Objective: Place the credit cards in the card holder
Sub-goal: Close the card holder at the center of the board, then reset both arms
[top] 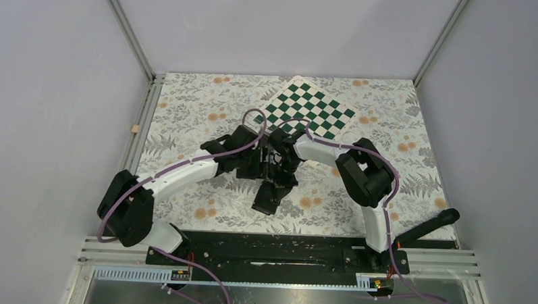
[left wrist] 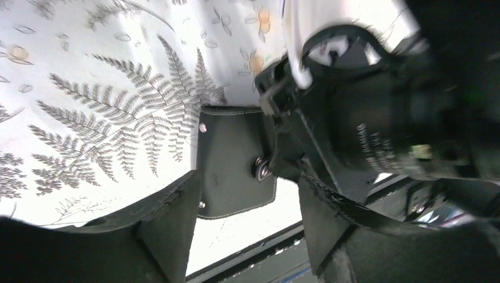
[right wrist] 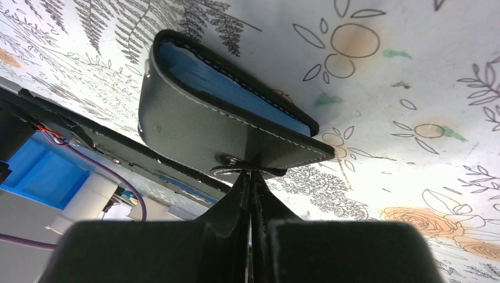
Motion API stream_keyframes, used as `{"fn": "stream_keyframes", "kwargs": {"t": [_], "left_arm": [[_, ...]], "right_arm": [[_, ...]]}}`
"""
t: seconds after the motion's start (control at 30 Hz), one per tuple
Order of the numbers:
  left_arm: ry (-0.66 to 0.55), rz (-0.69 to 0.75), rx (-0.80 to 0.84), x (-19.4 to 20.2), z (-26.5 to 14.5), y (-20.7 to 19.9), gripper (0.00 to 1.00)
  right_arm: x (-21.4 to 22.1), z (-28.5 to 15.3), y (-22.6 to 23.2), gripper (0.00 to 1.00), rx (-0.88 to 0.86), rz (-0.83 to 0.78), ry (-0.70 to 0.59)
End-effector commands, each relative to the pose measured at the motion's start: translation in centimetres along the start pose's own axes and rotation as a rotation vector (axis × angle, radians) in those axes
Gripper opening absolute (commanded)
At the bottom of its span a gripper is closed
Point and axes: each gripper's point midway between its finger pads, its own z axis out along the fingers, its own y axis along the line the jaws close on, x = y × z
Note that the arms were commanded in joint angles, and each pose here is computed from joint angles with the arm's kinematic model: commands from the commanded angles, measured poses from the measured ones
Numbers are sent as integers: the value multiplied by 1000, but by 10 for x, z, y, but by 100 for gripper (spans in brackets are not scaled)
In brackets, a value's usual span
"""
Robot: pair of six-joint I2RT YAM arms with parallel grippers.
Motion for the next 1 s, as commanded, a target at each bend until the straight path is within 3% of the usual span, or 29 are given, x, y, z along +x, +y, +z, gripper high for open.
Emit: {"fn": "stream_keyframes", "kwargs": {"t": [0.0,0.27,0.37,0.57,0.77,0.87,0.97], "left_arm": [[-198,2,57,-46,-21,-8,66],[-244,-97,77,-41,-28,13,98],[-293,-149,141,-47,-35,15,99],[-399,-219,246,-65,-54,24,99],[-480,-260,276,-79,-71,47,99],[-532,-259,268,-86,-82,61,99],[-583,-245,187,-91,-92,83,99]], "right_arm": [[-3,5,9,0,24,-80,-51],[-12,-30,33,0,-22,-127,-135],[-15,-42,40,1,-36,-149,-172],[-21,-62,48,15,-79,-166,-239],[-33,-89,34,35,-117,-123,-343],[-41,-110,11,54,-121,-80,-434],[-49,-137,-30,81,-70,-30,-572]]}}
